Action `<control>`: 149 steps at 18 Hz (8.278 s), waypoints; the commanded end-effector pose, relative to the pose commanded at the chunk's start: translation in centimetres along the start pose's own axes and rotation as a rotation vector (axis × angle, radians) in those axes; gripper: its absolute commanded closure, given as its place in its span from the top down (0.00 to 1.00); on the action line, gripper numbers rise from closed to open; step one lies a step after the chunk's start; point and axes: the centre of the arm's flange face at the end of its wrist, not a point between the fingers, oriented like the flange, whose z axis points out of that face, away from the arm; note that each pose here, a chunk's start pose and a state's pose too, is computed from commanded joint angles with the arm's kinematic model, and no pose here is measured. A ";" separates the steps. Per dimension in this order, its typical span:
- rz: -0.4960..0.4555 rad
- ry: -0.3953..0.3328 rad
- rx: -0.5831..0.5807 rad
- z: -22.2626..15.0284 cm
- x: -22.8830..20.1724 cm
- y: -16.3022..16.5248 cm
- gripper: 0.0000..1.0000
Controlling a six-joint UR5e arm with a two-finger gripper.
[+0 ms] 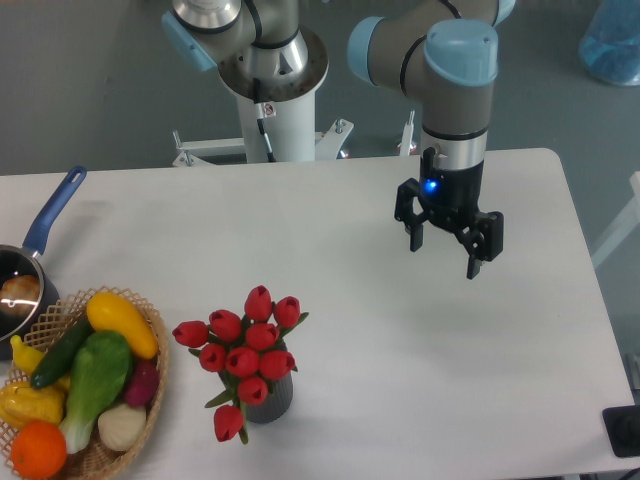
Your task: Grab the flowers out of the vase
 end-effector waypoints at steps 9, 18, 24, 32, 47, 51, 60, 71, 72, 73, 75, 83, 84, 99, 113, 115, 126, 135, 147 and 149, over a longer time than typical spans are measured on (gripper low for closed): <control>0.004 0.034 0.041 1.4 1.4 -0.7 1.00; -0.054 0.118 0.354 1.8 2.8 -3.3 1.00; -0.146 0.195 0.512 1.5 3.8 -6.5 1.00; -0.141 0.309 0.537 4.2 6.6 -11.6 1.00; -0.249 0.393 0.691 5.8 4.1 -14.3 0.82; -0.237 0.405 0.691 6.1 4.7 -15.1 0.63; -0.219 0.397 0.698 5.4 4.9 -15.6 0.00; -0.246 0.361 0.732 2.1 3.7 -14.7 0.00; -0.258 0.367 0.741 1.8 3.6 -14.8 0.00; -0.271 0.371 0.745 1.5 3.6 -14.8 0.00; -0.296 0.377 0.748 0.8 3.6 -14.9 0.00; -0.370 0.386 0.827 -2.8 1.7 -14.4 0.00; -0.379 0.384 0.829 -3.2 1.5 -14.5 0.00; -0.451 0.360 0.895 -7.6 -2.2 -13.6 0.00; -0.499 0.394 0.982 -9.6 -3.7 -11.8 0.00; -0.516 0.387 0.998 -10.6 -4.6 -11.1 0.00; -0.486 0.213 0.972 -12.5 -8.1 -5.7 0.00; -0.410 0.084 0.749 -7.9 -6.2 -2.5 0.00; -0.166 -0.093 0.374 -6.8 -7.3 -0.9 0.03; -0.131 -0.048 0.278 -5.8 -6.5 -0.9 0.06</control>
